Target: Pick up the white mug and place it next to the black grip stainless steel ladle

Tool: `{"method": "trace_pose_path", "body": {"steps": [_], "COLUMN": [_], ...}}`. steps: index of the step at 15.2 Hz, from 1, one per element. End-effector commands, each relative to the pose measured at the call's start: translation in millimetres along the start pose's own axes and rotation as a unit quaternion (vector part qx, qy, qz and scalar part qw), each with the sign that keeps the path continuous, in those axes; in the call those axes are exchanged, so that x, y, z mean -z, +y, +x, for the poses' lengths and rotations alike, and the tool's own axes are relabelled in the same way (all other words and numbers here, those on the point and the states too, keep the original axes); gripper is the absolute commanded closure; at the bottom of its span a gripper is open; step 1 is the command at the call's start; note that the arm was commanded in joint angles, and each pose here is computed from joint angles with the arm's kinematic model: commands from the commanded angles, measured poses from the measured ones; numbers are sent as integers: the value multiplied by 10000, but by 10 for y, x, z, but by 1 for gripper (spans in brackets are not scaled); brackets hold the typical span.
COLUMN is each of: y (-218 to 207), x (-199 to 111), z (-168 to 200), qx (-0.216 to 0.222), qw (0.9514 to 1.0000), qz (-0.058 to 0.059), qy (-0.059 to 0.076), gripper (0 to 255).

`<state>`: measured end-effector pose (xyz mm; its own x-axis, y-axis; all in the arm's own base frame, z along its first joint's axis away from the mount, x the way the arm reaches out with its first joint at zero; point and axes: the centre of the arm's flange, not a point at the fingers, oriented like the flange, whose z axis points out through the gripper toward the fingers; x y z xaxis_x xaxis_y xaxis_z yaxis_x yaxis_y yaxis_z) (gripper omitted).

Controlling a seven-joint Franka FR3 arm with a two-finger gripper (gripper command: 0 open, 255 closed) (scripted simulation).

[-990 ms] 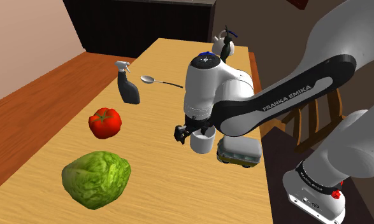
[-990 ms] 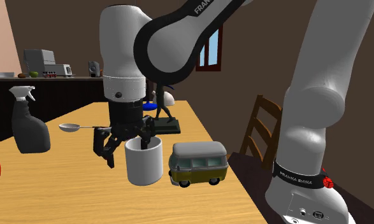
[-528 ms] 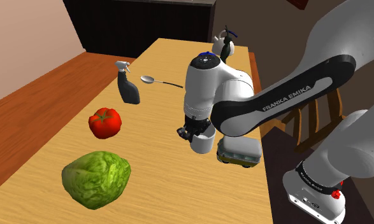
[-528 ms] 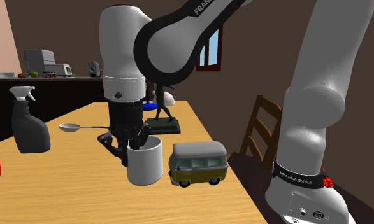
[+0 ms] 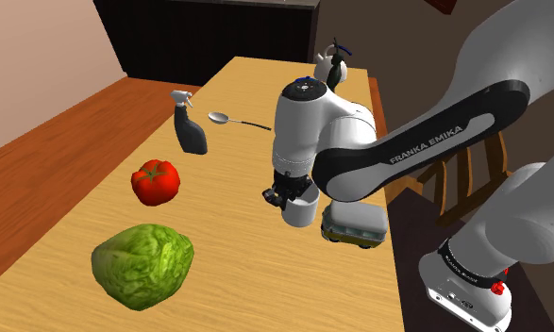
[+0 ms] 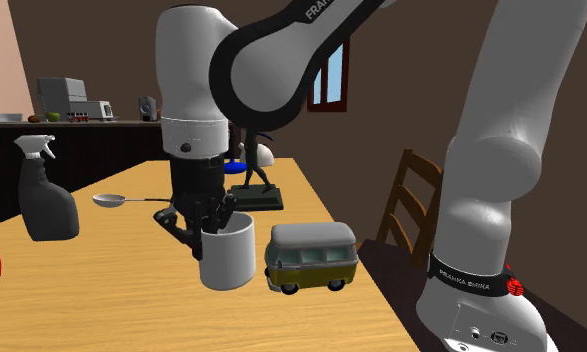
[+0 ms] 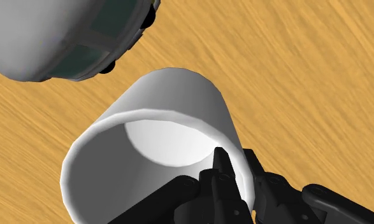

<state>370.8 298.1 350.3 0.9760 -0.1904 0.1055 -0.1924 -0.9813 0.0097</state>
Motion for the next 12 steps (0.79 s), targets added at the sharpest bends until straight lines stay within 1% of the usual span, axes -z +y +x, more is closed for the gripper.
{"method": "trace_pose_path", "body": {"steps": [1, 12], "y": [2, 8], "x": [77, 655], "z": [13, 74], "qx": [0, 0], "qw": [10000, 10000], "qz": [0, 0], "qy": [1, 1], "gripper": [255, 255]}}
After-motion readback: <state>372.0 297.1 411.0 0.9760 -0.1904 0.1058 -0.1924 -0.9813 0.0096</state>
